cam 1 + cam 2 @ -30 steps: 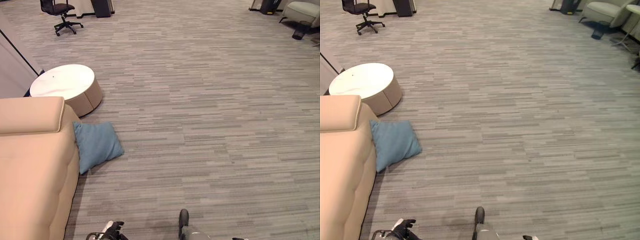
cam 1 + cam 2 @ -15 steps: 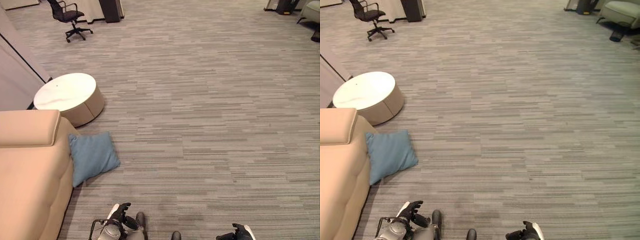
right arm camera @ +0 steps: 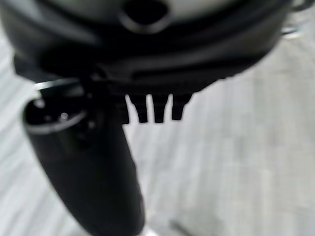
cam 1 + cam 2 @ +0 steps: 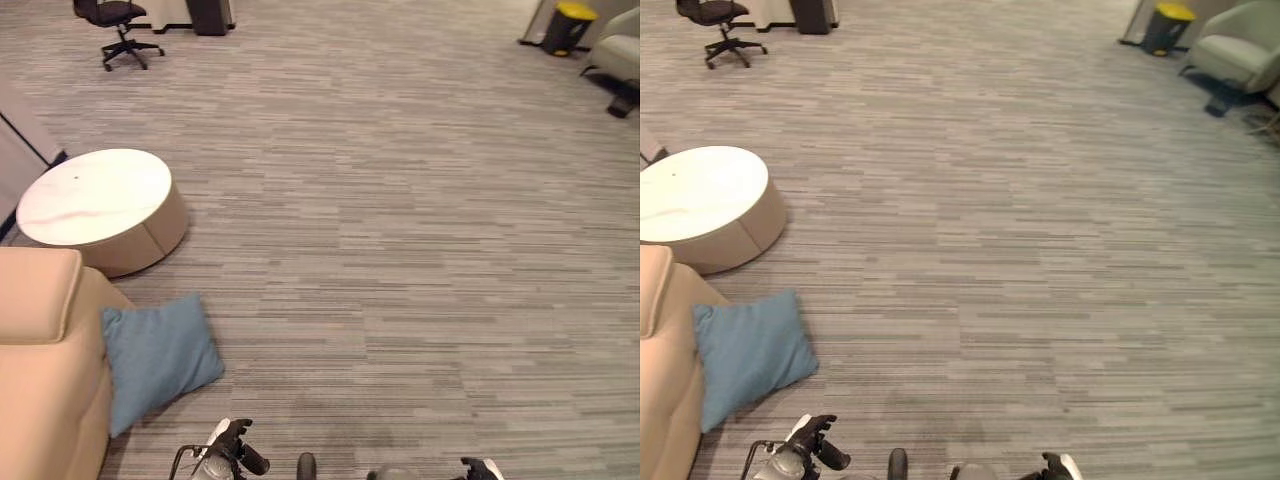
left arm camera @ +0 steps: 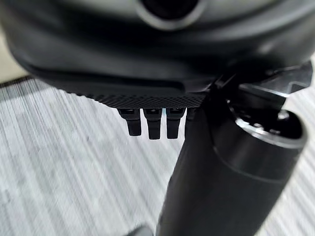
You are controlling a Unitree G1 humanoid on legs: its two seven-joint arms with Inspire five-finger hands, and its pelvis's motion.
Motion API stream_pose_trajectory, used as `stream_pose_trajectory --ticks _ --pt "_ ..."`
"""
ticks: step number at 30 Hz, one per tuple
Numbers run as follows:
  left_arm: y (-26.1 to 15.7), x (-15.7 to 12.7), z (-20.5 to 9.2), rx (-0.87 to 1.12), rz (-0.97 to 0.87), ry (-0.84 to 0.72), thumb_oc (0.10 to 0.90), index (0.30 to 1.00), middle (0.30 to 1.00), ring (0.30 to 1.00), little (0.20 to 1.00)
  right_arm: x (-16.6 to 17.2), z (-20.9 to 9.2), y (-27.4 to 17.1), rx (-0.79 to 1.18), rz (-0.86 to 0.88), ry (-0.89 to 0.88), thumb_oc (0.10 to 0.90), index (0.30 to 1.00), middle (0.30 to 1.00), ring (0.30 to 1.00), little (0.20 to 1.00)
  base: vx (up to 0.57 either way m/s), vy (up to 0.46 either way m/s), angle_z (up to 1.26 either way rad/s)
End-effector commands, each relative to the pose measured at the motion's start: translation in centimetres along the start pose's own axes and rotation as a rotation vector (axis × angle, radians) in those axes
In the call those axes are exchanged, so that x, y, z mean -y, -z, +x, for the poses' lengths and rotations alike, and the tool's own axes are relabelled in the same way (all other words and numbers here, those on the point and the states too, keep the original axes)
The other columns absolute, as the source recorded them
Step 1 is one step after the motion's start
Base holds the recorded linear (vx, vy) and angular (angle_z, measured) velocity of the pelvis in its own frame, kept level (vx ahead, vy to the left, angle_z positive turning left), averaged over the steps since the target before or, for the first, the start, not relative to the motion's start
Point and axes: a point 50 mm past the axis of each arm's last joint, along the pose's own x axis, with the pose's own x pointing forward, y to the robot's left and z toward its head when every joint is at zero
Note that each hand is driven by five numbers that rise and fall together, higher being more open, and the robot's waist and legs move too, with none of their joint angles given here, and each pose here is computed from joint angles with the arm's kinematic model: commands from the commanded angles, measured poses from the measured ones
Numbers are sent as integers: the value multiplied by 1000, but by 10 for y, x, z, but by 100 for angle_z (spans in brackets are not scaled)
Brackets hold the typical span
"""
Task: Pick up all the scattered cushions and arrange them neatly on the sofa.
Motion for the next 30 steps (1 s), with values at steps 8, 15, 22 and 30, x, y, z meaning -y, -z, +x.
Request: stream_pose_trajectory --ticks 8,15,22,30 --pt "6 -1 -1 0 42 -4 800 900 900 900 900 18 1 19 -44 0 53 800 900 900 900 900 259 -146 66" --pt "8 7 -2 -13 32 22 800 900 900 900 900 23 2 12 -20 41 68 800 900 900 900 900 98 -157 42" --pt "4 9 -2 -3 -4 20 800 900 900 900 900 23 2 17 -35 51 68 800 900 900 900 900 144 -107 40" --pt "21 4 -5 -54 -20 4 800 900 900 900 900 12 -1 19 -34 1 36 800 900 900 900 900 288 65 24"
